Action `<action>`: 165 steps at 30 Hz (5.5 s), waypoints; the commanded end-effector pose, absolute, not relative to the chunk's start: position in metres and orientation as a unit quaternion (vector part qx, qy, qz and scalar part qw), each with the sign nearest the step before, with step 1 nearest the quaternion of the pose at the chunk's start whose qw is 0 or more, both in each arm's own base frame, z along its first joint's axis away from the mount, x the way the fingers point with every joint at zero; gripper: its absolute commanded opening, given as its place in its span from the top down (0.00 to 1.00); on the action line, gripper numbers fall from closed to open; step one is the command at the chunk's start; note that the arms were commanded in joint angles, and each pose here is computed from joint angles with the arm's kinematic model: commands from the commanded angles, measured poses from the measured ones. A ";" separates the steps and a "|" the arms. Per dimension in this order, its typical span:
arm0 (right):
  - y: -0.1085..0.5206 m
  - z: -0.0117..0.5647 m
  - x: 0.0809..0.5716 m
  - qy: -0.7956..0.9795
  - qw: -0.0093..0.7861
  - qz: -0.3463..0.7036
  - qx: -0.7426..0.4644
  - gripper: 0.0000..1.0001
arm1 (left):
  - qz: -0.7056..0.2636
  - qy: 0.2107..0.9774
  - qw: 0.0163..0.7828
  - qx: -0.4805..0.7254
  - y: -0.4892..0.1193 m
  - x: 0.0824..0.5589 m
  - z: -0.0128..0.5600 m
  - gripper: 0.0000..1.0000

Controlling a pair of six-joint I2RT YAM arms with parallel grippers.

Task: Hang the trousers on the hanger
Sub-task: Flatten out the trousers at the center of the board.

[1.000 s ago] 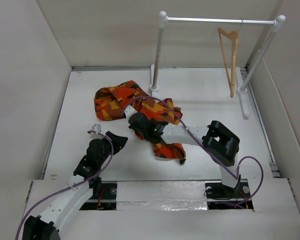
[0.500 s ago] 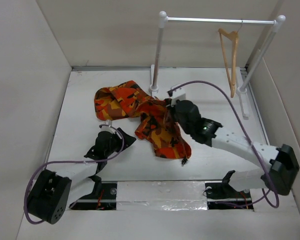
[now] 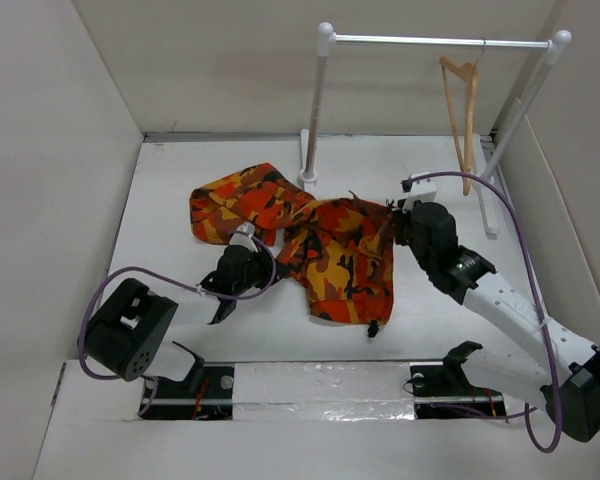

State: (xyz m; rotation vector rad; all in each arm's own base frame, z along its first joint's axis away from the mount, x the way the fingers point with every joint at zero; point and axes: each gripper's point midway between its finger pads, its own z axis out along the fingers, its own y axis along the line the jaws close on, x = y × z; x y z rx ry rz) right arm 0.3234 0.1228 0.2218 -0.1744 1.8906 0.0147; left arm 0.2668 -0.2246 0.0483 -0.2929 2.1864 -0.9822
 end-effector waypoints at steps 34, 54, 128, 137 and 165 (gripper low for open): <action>-0.166 0.209 0.317 0.730 0.553 -0.175 0.361 0.97 | -0.386 0.712 0.570 -0.138 -0.100 0.155 0.290 1.00; 0.112 0.236 0.309 0.756 0.631 0.155 -0.083 1.00 | -0.323 0.756 0.561 -0.100 -0.107 0.177 0.279 0.60; 0.261 0.130 0.233 0.798 0.509 0.195 -0.257 0.80 | -0.134 0.839 0.494 -0.183 -0.140 0.305 0.136 0.41; 0.301 0.172 0.280 0.778 0.528 0.170 -0.296 0.80 | -0.223 0.787 0.535 -0.212 -0.147 0.298 0.183 0.46; 0.416 0.081 0.365 0.808 0.472 0.042 -0.351 0.59 | -0.316 0.710 0.592 -0.214 -0.115 0.239 0.251 0.50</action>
